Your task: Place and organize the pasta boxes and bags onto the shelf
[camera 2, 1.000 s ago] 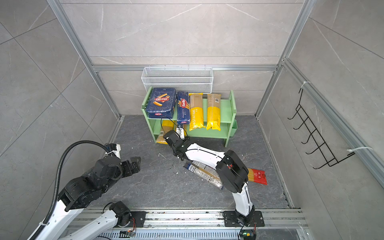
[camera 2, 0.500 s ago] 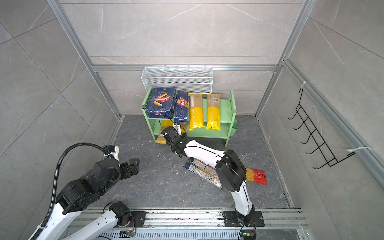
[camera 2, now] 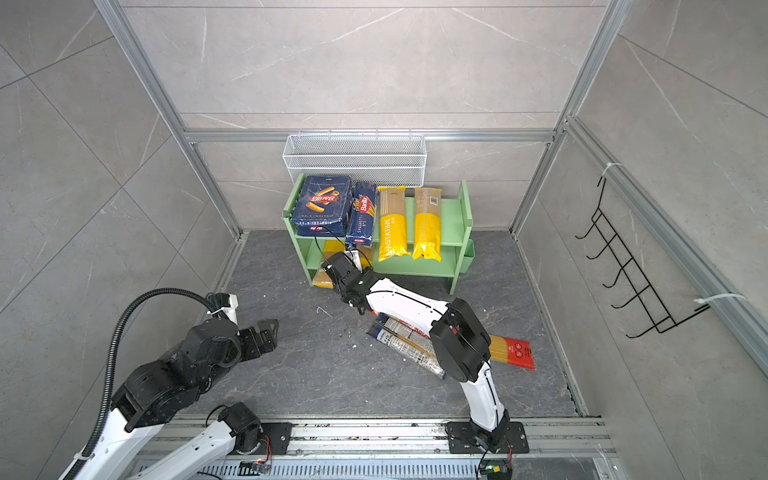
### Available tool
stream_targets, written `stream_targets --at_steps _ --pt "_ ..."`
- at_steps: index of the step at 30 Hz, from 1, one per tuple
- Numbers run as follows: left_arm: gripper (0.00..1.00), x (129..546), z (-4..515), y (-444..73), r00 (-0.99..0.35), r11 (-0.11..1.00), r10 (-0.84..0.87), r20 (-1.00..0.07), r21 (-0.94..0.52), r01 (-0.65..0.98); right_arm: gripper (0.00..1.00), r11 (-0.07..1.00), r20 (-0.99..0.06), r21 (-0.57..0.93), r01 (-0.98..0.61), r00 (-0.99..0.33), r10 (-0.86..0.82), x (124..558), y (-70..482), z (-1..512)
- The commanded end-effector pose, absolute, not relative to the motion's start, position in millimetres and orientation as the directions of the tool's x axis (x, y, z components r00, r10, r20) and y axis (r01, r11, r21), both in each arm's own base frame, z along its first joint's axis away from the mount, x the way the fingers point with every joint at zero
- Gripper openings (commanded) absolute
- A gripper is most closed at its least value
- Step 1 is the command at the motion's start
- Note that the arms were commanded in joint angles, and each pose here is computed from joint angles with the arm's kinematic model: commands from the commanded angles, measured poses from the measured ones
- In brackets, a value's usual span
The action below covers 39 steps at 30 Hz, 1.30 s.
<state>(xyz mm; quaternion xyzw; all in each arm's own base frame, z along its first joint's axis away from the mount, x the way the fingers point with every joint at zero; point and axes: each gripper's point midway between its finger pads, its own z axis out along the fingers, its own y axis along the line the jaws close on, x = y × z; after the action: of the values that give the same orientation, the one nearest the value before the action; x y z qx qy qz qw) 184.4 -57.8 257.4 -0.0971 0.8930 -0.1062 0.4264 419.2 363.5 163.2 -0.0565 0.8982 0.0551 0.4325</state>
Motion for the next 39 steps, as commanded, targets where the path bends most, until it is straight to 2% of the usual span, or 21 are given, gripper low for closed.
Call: stream_targets --at_steps 1,12,14,15,25,39 --pt "1.00 183 259 -52 -0.605 0.961 -0.261 -0.752 -0.259 -0.093 0.77 0.984 -0.733 0.015 -0.177 -0.671 -0.110 414 363 129" --pt "0.99 183 259 -52 -0.604 0.963 -0.253 -0.756 -0.254 -0.086 0.80 0.982 -0.744 -0.016 -0.187 -0.654 -0.137 409 353 124" --pt "1.00 184 260 -53 -0.604 0.964 -0.250 -0.757 -0.253 -0.083 0.92 0.981 -0.750 -0.017 -0.194 -0.646 -0.141 409 353 126" --pt "0.99 184 261 -53 -0.602 0.964 -0.250 -0.758 -0.252 -0.082 0.93 0.981 -0.753 -0.015 -0.196 -0.643 -0.140 408 353 127" --pt "0.99 183 267 -47 -0.579 0.965 -0.253 -0.775 -0.244 -0.094 0.93 0.982 -0.750 -0.017 -0.189 -0.646 -0.137 405 349 124" --pt "0.99 180 270 -46 -0.578 0.962 -0.261 -0.773 -0.261 -0.086 0.94 0.984 -0.723 -0.024 -0.179 -0.677 -0.141 380 339 104"
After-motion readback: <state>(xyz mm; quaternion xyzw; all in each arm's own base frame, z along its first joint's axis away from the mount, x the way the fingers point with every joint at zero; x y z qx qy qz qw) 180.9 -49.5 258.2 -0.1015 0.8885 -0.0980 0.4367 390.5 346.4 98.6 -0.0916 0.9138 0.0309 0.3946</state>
